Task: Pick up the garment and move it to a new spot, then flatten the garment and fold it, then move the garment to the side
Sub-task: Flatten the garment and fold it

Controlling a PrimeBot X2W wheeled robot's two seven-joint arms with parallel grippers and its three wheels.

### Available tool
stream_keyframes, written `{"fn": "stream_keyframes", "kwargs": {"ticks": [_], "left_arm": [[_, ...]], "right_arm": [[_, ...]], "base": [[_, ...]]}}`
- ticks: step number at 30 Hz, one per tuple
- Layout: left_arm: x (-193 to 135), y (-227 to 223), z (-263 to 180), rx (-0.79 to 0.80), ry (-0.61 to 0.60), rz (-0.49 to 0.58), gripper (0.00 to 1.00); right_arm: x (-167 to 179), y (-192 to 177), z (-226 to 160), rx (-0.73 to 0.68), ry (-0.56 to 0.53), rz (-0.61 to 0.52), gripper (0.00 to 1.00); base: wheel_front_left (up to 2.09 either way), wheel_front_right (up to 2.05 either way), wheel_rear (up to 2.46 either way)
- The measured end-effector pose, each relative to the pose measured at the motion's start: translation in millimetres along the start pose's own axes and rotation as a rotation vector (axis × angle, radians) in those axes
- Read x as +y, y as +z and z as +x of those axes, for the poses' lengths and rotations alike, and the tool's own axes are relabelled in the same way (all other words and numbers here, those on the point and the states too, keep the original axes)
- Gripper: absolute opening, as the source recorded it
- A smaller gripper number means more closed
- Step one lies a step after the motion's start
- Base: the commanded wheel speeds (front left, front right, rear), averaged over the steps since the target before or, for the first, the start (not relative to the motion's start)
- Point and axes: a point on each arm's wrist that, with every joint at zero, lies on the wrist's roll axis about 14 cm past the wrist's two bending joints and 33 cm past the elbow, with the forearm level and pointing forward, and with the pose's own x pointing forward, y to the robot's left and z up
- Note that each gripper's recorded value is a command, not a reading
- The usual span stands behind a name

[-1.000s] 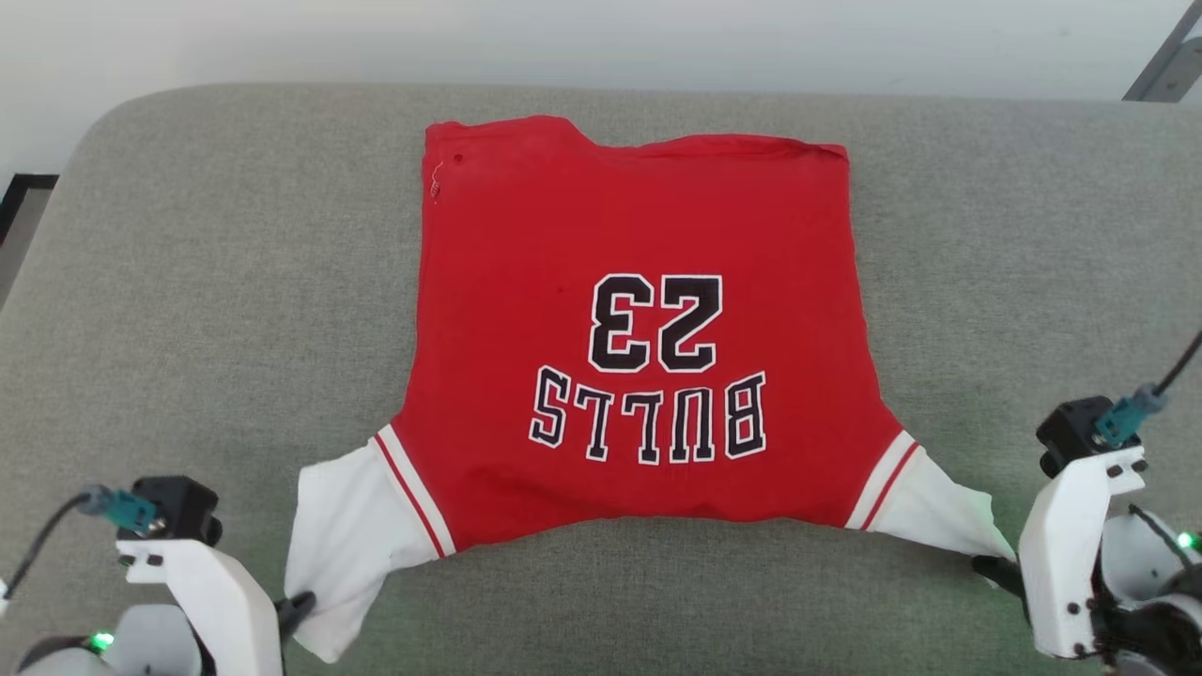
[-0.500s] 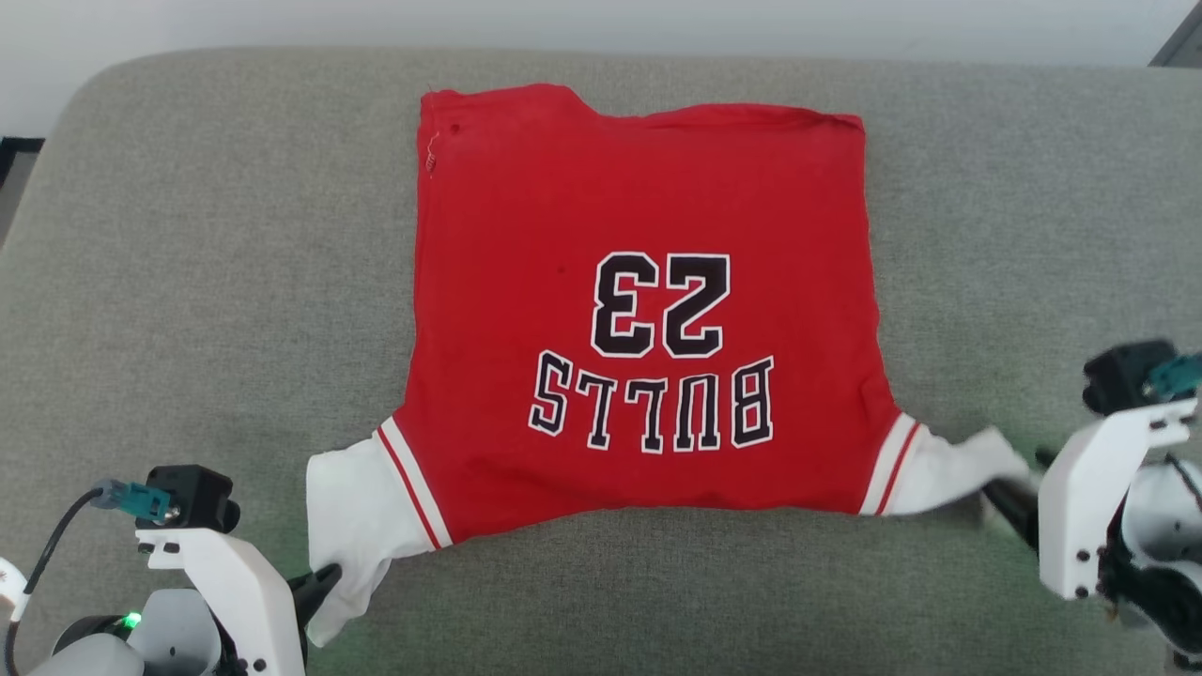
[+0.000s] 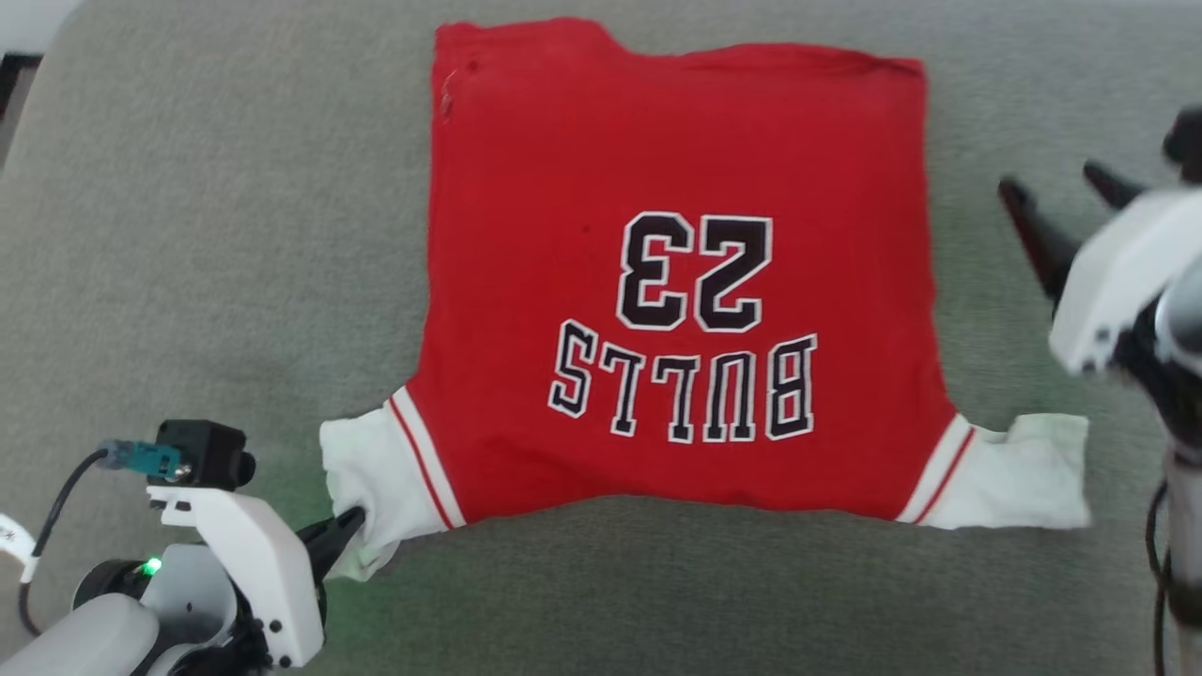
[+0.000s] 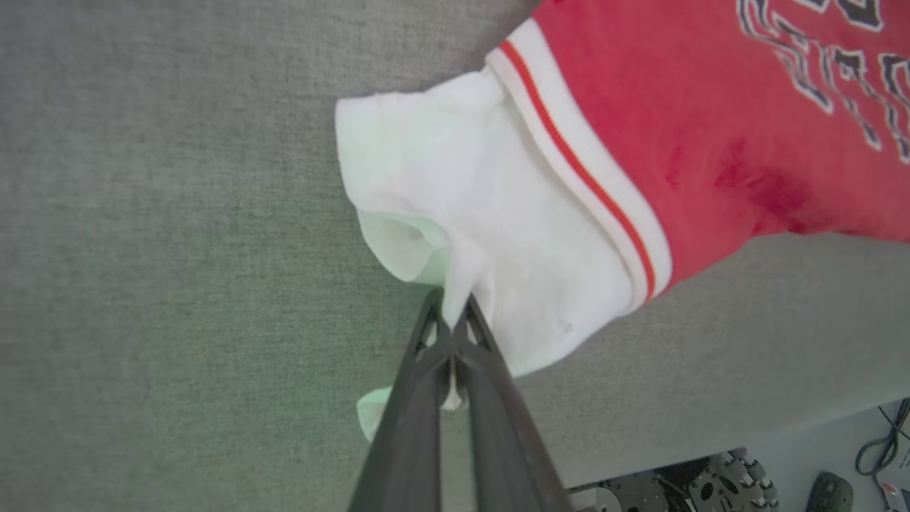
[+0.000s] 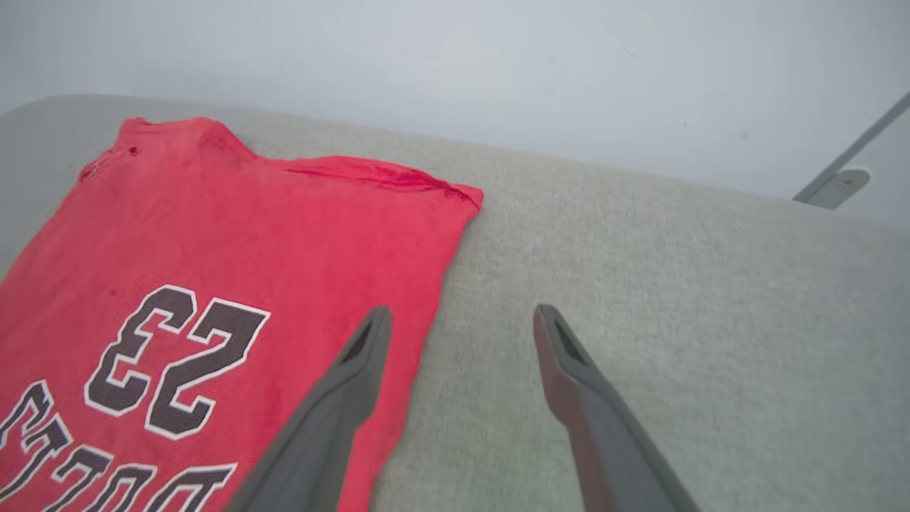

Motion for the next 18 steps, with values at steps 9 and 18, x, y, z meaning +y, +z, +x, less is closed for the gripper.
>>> {"fn": "stream_keyframes", "kwargs": {"ticks": [9, 18], "left_arm": [[4.9, -2.1, 3.2, -0.002, -0.002, -0.014, 0.0], [16.9, -10.7, 6.5, 0.014, 0.019, -0.052, 0.0]], "right_arm": [[-0.4, -1.2, 82.0, 0.118, -0.01, 0.003, 1.0], [9.6, -33.1, 146.1, 0.375, -0.013, 0.046, 1.0]], "base": [[0.0, 0.0, 0.0], [0.0, 0.0, 0.0]]}}
